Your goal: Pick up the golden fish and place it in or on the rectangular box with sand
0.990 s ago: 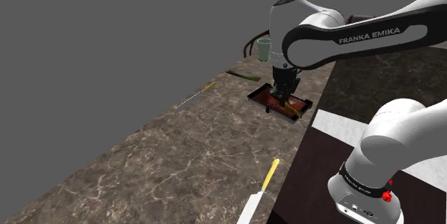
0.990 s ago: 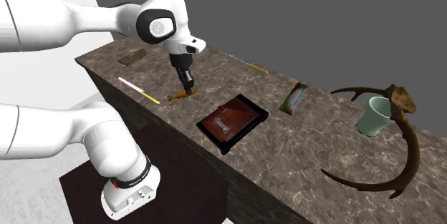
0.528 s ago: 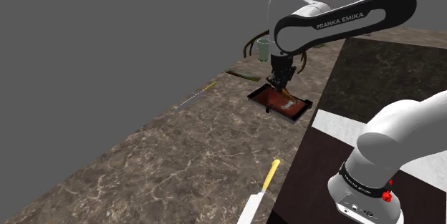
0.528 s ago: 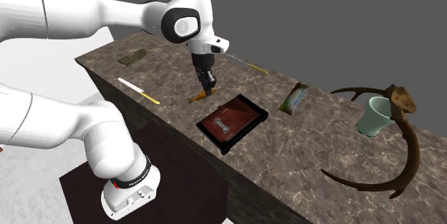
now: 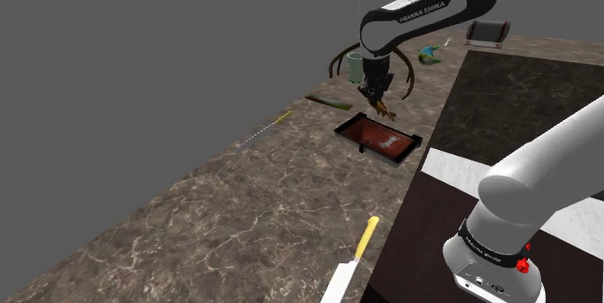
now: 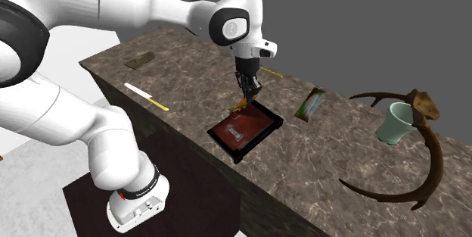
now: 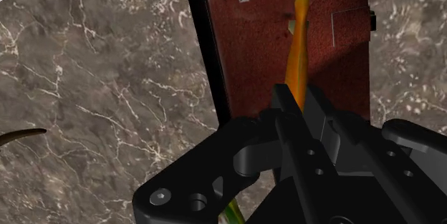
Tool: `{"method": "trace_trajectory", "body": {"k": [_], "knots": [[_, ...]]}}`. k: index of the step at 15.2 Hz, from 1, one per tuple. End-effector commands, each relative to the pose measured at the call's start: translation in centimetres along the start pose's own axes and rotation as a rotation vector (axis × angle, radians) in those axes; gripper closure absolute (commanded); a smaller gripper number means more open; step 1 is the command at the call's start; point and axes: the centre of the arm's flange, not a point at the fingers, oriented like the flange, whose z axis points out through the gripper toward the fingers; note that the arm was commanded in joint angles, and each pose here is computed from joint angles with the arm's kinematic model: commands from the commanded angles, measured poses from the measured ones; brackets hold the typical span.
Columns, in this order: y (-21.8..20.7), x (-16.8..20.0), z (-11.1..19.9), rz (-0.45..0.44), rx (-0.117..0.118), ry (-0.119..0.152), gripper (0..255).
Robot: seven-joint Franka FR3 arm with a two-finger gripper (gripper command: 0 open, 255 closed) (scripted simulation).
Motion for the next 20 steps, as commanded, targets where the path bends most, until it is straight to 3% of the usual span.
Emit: {"method": "trace_trajectory", "body": {"k": [1,16,20], "knots": [[1.1,1.5,0.0,0.0,0.0,0.0,255],[-0.2,1.7,7.9,0.0,0.0,0.0,255],[-0.2,1.7,7.9,0.0,0.0,0.0,255]]}}
